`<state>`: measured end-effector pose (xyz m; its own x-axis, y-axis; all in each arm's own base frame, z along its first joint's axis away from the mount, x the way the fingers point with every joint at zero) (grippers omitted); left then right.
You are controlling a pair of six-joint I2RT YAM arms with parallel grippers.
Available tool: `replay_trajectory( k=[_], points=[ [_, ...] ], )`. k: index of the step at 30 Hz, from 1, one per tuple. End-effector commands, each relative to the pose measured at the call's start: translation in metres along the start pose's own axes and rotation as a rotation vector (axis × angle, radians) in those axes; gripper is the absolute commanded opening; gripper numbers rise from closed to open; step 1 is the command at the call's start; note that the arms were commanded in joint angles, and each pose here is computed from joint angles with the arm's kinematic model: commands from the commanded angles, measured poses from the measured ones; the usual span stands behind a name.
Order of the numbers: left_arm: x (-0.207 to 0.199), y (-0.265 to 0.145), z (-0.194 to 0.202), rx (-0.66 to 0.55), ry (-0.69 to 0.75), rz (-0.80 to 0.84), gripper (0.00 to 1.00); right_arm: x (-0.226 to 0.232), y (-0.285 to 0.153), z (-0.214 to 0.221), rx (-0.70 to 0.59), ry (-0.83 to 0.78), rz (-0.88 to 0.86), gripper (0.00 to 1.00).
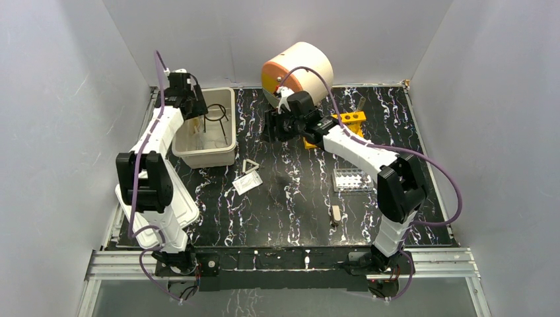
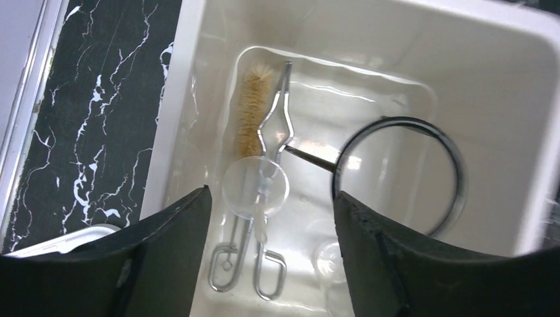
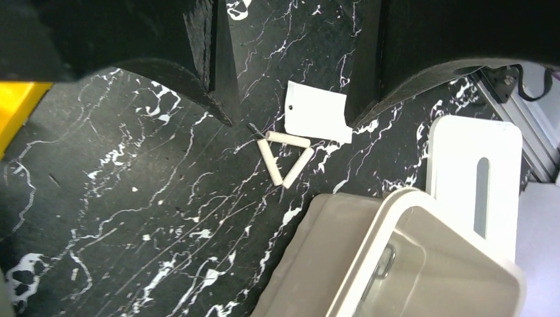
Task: Organize the chemistry lab equipment
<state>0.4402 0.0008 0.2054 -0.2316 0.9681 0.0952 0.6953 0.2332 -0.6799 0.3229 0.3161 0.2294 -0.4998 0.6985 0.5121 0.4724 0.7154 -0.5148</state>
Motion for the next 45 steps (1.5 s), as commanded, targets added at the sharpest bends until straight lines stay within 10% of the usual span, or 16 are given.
replay_trajectory(
  k=[1, 16, 45],
  points=[
    [-0.001, -0.077, -0.04, -0.115, -0.087, 0.167, 0.7, 0.017, 0.011, 0.005, 0.012, -0.113, -0.019, 0.69],
    [-0.03, -0.173, 0.007, -0.051, -0.252, 0.6, 0.73, 0.021, 0.069, 0.071, 0.288, -0.129, 0.065, 0.68],
    [-0.018, -0.218, 0.041, 0.006, -0.287, 0.595, 0.73, -0.023, 0.118, 0.145, 0.447, 0.069, 0.037, 0.29]
  ],
)
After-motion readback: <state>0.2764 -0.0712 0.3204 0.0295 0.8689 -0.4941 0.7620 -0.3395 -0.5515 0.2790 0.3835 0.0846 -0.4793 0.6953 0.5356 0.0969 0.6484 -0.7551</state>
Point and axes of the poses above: each gripper's point midway between its finger pads, its own y axis out along the fingers, its own x axis along the line the jaws close on, z = x × y, the point moved 7 cm from there along -y, back along the fingers, and after that the axes turned 7 degrees about y, right-handed, at the moved point
